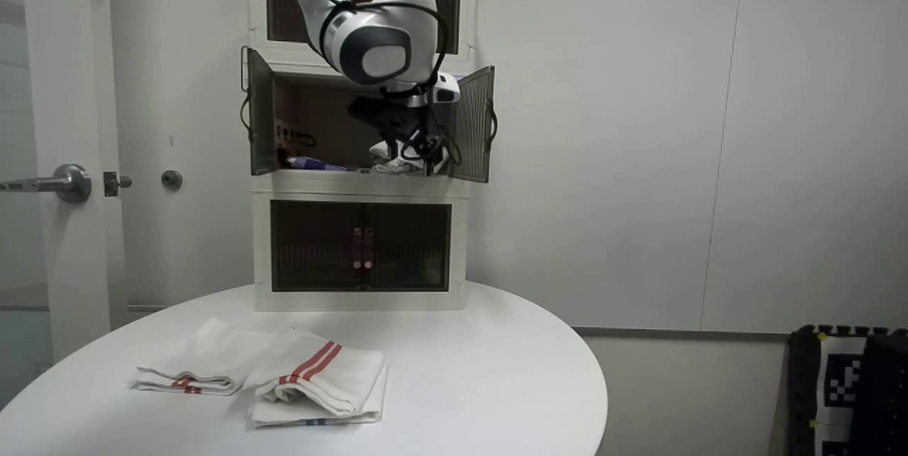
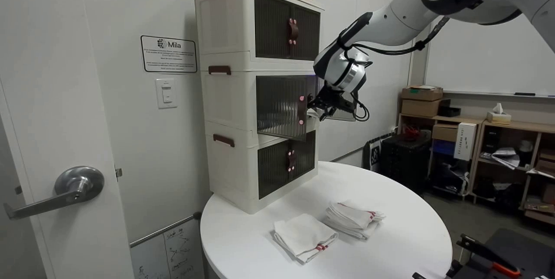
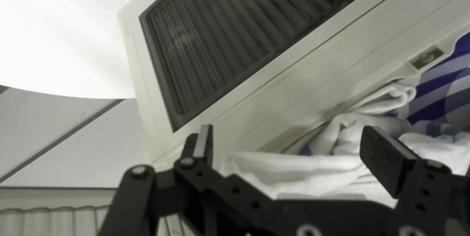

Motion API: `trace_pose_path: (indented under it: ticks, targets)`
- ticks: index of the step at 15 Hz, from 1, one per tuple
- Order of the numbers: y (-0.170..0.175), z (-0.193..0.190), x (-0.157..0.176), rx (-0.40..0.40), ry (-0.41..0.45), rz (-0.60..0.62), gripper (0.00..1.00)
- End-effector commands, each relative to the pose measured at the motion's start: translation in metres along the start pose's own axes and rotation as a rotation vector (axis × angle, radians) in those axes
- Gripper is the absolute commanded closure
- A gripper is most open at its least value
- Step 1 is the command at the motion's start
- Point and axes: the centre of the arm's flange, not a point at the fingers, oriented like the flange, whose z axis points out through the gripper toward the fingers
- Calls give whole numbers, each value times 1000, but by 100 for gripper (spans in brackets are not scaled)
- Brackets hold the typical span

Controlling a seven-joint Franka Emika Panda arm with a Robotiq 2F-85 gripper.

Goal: Put one towel in the middle cabinet

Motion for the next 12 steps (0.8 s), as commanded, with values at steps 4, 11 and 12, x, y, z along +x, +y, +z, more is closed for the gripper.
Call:
trace_pose_path:
  ticks: [4, 11, 12]
  targets:
    - [-7, -2, -9, -13, 133, 120, 50]
    - [-30, 2, -7, 53, 206, 127, 100]
    - [-34, 3, -3, 70, 216, 122, 100]
